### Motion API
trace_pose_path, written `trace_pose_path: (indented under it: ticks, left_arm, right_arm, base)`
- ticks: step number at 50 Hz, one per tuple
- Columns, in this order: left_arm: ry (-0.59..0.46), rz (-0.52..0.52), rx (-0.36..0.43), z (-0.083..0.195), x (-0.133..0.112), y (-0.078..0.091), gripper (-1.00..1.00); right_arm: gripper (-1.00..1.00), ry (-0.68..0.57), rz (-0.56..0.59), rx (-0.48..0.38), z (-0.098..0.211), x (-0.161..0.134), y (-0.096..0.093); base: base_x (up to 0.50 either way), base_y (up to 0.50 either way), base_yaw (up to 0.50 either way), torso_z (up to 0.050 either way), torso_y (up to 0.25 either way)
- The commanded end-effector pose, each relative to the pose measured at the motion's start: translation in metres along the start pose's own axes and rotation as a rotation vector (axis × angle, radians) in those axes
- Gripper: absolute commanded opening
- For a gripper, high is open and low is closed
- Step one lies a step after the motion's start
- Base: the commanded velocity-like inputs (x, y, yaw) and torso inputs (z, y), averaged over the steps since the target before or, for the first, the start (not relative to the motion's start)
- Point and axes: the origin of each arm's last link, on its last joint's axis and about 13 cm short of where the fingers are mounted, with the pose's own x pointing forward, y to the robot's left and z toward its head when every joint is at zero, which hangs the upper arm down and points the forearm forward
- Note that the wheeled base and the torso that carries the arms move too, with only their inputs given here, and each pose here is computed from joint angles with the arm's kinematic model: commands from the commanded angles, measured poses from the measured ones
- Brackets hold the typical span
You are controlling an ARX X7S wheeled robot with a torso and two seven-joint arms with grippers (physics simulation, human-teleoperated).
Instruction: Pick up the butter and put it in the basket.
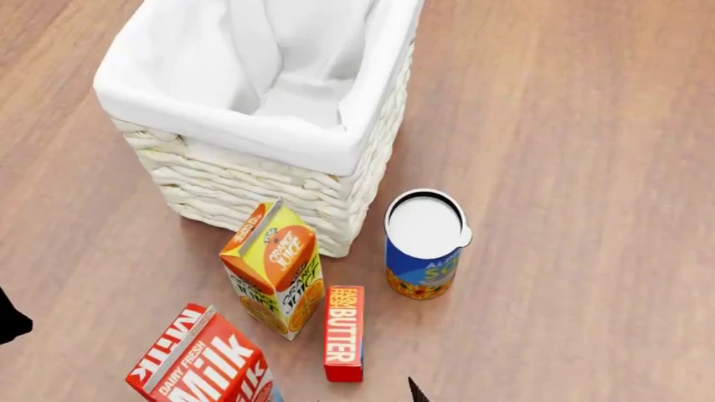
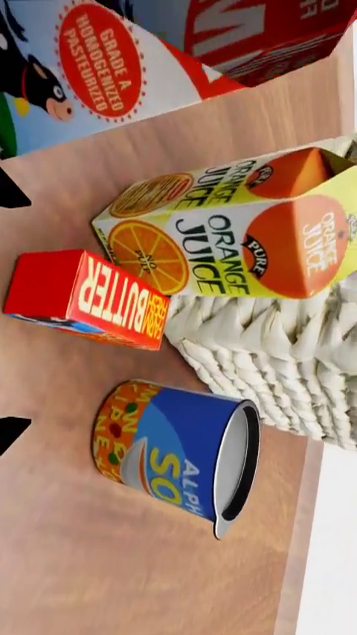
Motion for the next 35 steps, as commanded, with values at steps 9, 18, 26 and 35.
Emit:
trace_pose_path:
  ticks: [9, 18, 26, 35]
  left_arm:
    - [0.0, 0.007, -0.016, 0.005, -0.003, 0.0, 1.0]
    - [0.002, 0.014, -0.02, 0.006, -0.003, 0.001, 1.0]
    - [0.001, 0.015, -0.022, 0.007, -0.004, 0.001, 1.0]
    - [0.0, 0.012, -0.024, 0.008, -0.005, 0.0, 1.0]
  right_arm:
    - [1.0, -0.028, 0.021, -0.003, 0.009, 0.024, -0.004]
    - [1.0, -0.022, 0.026, 0.009, 0.008, 0.027, -0.004]
    - [1.0, -0.01, 0.016, 0.02, 0.007, 0.028, -0.004]
    - [1.0, 0.012, 0.022, 0.027, 0.008, 0.031, -0.005]
  base:
    - [0.0, 0.0, 0.0, 0.0, 0.0]
    - [0.0, 0.0, 0.0, 0.0, 0.0]
    - [0.0, 0.0, 0.0, 0.0, 0.0]
    - [0.0, 0.0, 0.0, 0.0, 0.0]
